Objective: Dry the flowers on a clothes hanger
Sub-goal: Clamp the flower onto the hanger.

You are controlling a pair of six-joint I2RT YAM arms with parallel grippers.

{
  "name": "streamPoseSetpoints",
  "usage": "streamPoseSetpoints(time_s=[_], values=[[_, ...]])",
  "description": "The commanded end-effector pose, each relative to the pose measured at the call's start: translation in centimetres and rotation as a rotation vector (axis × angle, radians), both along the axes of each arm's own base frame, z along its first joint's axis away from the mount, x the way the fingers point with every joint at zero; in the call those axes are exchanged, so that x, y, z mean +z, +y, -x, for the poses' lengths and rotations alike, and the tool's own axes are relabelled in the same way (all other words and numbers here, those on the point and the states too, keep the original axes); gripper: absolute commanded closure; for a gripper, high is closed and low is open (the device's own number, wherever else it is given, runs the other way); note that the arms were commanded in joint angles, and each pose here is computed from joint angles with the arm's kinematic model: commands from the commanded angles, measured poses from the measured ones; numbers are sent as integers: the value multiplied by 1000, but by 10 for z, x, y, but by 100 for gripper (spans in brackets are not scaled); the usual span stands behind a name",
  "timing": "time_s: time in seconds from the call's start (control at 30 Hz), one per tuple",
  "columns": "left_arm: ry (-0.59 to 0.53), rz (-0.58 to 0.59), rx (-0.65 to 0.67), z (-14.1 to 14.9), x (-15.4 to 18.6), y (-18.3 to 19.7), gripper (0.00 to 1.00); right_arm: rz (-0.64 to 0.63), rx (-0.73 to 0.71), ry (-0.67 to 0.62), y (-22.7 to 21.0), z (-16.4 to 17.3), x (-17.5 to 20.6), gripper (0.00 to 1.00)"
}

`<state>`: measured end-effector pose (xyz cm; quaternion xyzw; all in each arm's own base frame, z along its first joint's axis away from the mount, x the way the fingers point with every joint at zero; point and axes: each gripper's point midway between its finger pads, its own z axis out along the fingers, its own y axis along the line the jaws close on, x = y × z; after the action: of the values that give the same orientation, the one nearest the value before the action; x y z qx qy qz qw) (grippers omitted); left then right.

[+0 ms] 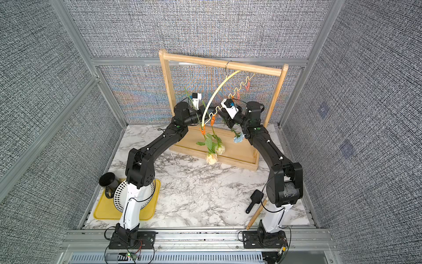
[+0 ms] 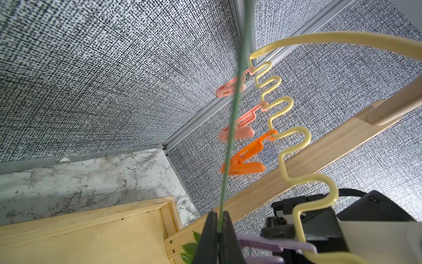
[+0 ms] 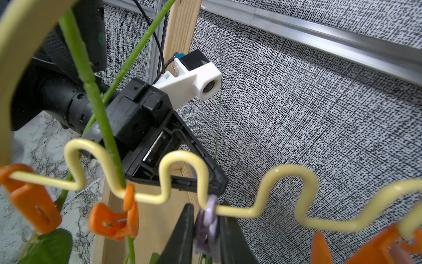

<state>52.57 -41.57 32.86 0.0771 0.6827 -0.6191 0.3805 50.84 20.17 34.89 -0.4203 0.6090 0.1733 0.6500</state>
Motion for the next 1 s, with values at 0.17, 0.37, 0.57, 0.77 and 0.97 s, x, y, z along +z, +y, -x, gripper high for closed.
streamPoseSetpoints(time_s=[0.17, 0.37, 0.57, 0.77, 0.97], values=[[-32, 14, -12, 5, 11, 0, 98, -11, -3, -10, 1, 3, 7, 71], [-29, 9, -7, 4, 10, 0, 98, -12, -1, -11, 2, 4, 8, 69], [-14, -3, 12, 0, 5, 2, 98, -10, -2, -11, 1, 6, 7, 65], [-18, 1, 13, 1, 7, 1, 97, -3, -7, -16, 0, 7, 8, 62], [-19, 3, 19, 0, 8, 3, 91, -16, -24, -19, -3, 11, 8, 58]])
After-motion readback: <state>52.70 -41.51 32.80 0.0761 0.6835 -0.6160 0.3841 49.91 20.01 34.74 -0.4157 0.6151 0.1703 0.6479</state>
